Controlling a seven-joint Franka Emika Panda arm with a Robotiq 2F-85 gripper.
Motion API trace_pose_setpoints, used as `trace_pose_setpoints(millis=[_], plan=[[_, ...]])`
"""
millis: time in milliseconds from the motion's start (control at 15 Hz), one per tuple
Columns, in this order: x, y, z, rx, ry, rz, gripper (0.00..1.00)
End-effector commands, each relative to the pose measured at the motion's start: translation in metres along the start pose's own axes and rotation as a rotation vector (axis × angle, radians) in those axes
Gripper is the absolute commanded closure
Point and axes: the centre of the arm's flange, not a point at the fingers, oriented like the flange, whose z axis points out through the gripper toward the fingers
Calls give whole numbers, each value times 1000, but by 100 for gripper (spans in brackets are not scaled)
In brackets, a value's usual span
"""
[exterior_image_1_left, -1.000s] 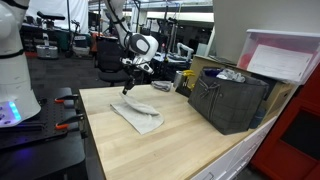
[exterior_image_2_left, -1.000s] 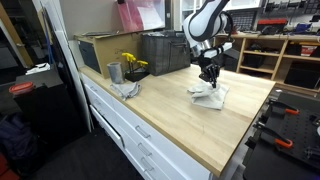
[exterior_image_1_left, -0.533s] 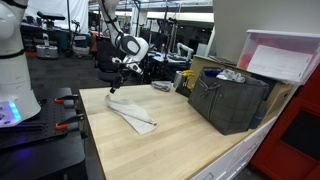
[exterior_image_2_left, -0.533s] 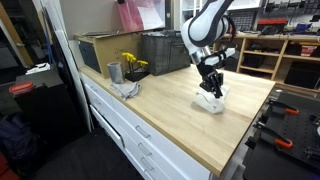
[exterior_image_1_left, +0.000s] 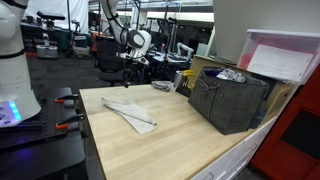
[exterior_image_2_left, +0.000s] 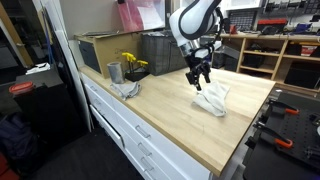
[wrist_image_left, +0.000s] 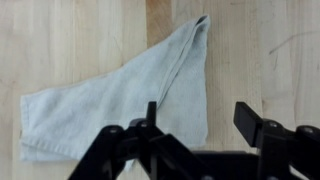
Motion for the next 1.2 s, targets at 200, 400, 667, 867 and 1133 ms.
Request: trace_pose_setpoints(millis=[200, 400, 667, 867, 1133], plan=[[96, 19, -16, -37, 50, -172, 0], [122, 37, 5, -47, 27, -206, 0], [135, 61, 36, -49, -28, -204, 0], [131, 71, 50, -51, -68, -177, 0], [129, 75, 65, -74, -129, -177, 0]])
